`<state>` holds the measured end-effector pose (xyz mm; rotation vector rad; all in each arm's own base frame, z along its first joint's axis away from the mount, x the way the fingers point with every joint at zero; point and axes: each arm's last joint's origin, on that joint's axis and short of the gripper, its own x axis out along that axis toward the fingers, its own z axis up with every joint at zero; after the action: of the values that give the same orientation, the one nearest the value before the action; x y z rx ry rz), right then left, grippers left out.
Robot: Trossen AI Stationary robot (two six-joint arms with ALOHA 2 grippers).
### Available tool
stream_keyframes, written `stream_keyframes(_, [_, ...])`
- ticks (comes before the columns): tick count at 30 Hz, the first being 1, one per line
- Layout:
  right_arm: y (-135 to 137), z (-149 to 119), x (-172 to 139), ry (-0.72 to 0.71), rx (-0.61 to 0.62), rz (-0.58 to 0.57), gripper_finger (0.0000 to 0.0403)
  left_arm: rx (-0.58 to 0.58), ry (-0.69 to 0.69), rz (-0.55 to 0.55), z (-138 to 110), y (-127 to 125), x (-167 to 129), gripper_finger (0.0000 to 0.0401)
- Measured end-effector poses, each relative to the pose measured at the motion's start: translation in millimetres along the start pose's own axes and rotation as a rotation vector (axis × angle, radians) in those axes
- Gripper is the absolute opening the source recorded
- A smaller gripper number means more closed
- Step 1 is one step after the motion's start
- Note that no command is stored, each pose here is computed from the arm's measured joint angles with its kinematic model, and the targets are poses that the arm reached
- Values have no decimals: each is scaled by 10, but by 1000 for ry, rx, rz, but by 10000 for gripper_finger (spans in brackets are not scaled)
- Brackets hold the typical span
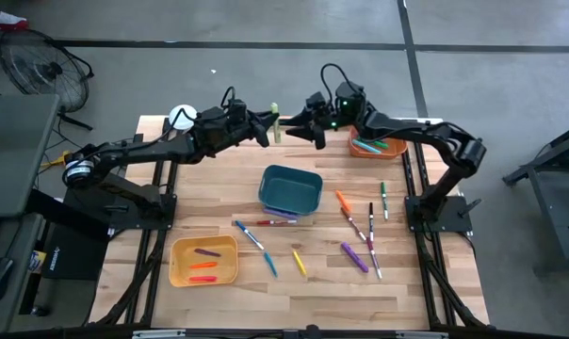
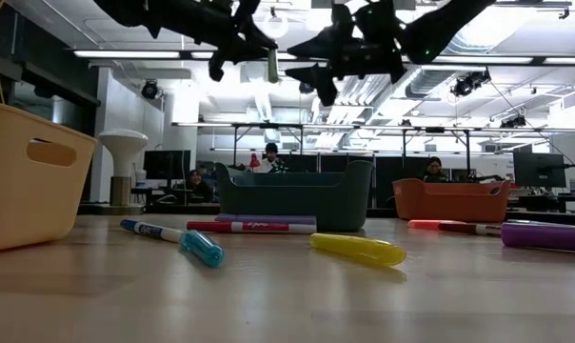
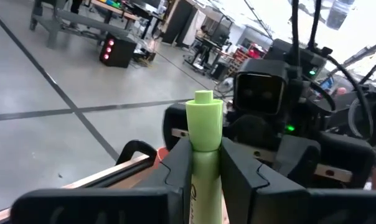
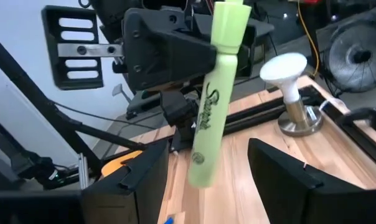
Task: Pick & Place Markers
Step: Put the light yellow highlighter pen into the orange bin
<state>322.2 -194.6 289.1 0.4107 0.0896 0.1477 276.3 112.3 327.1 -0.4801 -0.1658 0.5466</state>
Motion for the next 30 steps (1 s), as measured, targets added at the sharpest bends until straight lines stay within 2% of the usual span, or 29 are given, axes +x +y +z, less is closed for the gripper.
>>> stream_keyframes(10, [14, -139, 234, -27, 2, 18, 208, 12, 18, -30, -6, -8, 0, 52])
stream_keyframes(16, [41, -65, 425, -30, 11, 51, 202, 15, 33, -46, -14, -11, 0, 52])
stream_keyframes(20, [42, -13, 487, -4, 23, 46, 164, 22, 33, -48, -14, -11, -1, 52])
stream_keyframes(27, [-23, -21, 449, 24, 42, 20, 53, 51, 34, -51, -15, -12, -1, 51])
stream_keyframes(30, [-38, -41, 443, 42, 44, 12, 51, 55, 41, -50, -21, -9, -1, 50])
